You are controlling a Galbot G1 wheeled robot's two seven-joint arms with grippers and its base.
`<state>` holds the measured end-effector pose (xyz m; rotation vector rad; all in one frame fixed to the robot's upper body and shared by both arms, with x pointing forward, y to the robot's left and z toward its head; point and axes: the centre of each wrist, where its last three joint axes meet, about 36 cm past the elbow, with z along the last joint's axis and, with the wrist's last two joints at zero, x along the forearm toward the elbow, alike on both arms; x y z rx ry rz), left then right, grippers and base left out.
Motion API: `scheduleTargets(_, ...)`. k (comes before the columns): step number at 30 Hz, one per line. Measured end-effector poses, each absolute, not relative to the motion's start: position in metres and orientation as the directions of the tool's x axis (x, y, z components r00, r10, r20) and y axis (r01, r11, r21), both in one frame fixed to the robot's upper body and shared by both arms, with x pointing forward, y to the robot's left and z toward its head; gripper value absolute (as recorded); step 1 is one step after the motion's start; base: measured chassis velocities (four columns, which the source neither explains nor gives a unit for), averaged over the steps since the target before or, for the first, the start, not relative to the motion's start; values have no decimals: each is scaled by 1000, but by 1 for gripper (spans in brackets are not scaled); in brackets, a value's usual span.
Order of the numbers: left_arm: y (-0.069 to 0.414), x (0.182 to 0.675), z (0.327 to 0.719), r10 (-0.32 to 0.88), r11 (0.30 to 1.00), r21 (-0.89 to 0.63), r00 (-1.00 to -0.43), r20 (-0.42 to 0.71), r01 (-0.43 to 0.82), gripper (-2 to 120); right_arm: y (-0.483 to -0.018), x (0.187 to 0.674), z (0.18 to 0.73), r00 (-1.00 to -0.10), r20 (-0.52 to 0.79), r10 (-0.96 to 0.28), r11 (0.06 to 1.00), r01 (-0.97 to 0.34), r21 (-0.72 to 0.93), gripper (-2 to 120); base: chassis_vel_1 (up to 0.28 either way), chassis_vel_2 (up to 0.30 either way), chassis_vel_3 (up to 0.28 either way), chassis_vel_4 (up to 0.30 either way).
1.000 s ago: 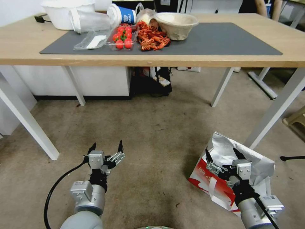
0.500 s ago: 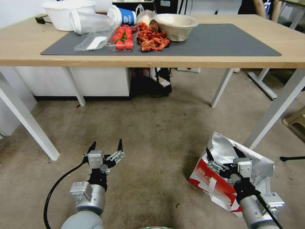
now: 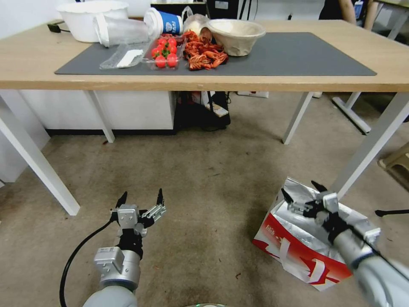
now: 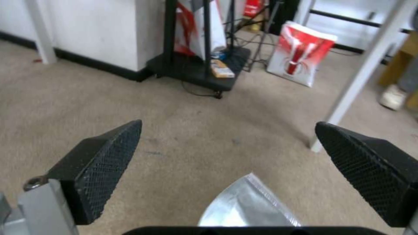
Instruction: Pick up the food delivery bag from the floor and place it on the table.
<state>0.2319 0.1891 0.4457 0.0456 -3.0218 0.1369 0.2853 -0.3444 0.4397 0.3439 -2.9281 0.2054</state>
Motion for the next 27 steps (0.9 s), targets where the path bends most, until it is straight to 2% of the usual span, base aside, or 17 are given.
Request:
scheduleTargets(7, 188, 230, 444, -34, 995, -85, -992, 118, -44, 100, -402, 344, 427, -926, 201, -320, 917, -356, -181, 100, 0, 0, 0, 0)
scheduleTargets(10, 188, 229, 441, -44, 995, -86, -992, 117, -54, 100, -449, 372, 414, -889, 233, -395, 854, -449, -264, 100, 0, 0, 0, 0)
scheduleTargets(15, 187, 230, 440, -51, 994, -90, -992, 115, -62, 100, -474, 392, 413, -853, 272, -445, 799, -516, -309, 100, 0, 0, 0, 0)
scheduleTargets(17, 188, 230, 439, -54, 994, -88, -992, 113, -64, 100, -494, 407, 413, -805, 328, -495, 729, -590, -347, 100, 0, 0, 0, 0)
scheduleTargets(23, 188, 230, 438, -60, 994, -86, -992, 114, -70, 100, -517, 429, 418, -739, 424, -523, 636, -670, -384, 100, 0, 0, 0, 0)
scheduleTargets(27, 189, 230, 437, -60, 994, -85, -991, 115, -70, 100, -521, 437, 414, -730, 438, -524, 628, -679, -380, 100, 0, 0, 0, 0)
